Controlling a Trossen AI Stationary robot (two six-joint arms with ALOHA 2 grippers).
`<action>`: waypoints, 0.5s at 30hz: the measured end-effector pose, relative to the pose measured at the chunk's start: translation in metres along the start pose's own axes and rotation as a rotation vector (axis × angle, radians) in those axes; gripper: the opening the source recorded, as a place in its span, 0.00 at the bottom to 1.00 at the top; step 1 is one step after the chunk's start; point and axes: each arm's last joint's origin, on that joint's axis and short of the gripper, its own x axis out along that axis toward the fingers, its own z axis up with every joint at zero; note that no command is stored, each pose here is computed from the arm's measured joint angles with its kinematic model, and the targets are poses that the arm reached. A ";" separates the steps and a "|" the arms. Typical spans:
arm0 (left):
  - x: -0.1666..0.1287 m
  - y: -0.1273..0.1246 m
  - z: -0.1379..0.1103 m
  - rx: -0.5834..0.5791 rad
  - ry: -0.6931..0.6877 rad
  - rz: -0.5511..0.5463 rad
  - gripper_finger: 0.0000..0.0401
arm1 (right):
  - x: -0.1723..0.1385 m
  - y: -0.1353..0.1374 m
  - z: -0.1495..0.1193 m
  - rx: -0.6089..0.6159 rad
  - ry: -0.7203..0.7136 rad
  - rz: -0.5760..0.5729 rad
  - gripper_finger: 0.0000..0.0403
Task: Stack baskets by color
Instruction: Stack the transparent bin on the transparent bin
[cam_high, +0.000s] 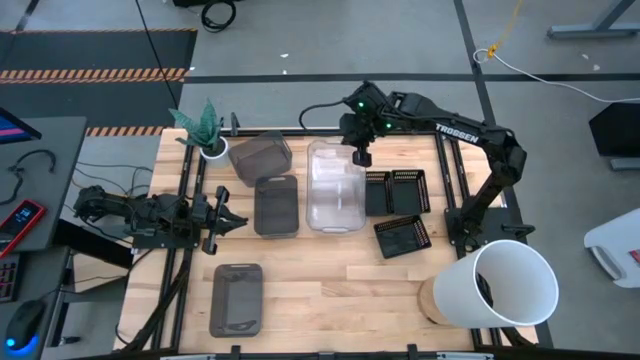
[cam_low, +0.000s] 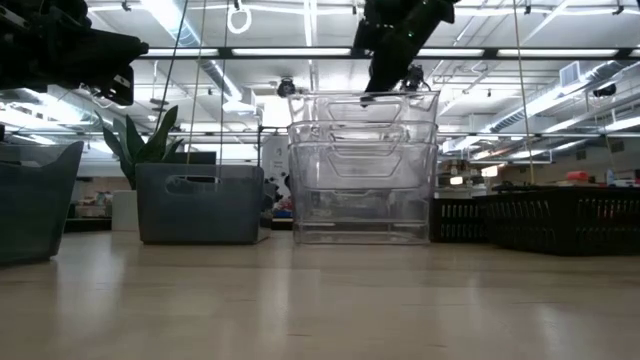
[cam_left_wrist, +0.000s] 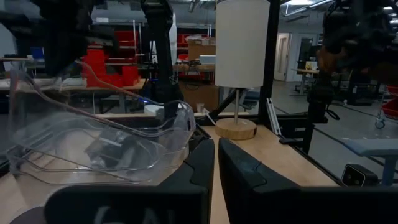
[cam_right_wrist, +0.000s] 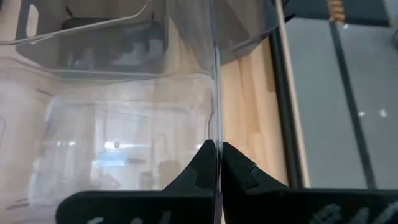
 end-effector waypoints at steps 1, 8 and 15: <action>0.000 0.000 0.000 0.000 0.000 0.000 0.08 | 0.003 0.000 -0.002 0.008 0.002 0.004 0.01; 0.000 0.000 0.000 0.000 -0.001 0.000 0.08 | 0.014 -0.003 -0.014 0.044 0.003 0.027 0.01; 0.000 0.000 0.000 0.000 0.000 0.000 0.06 | 0.025 -0.004 -0.023 0.073 0.021 0.041 0.01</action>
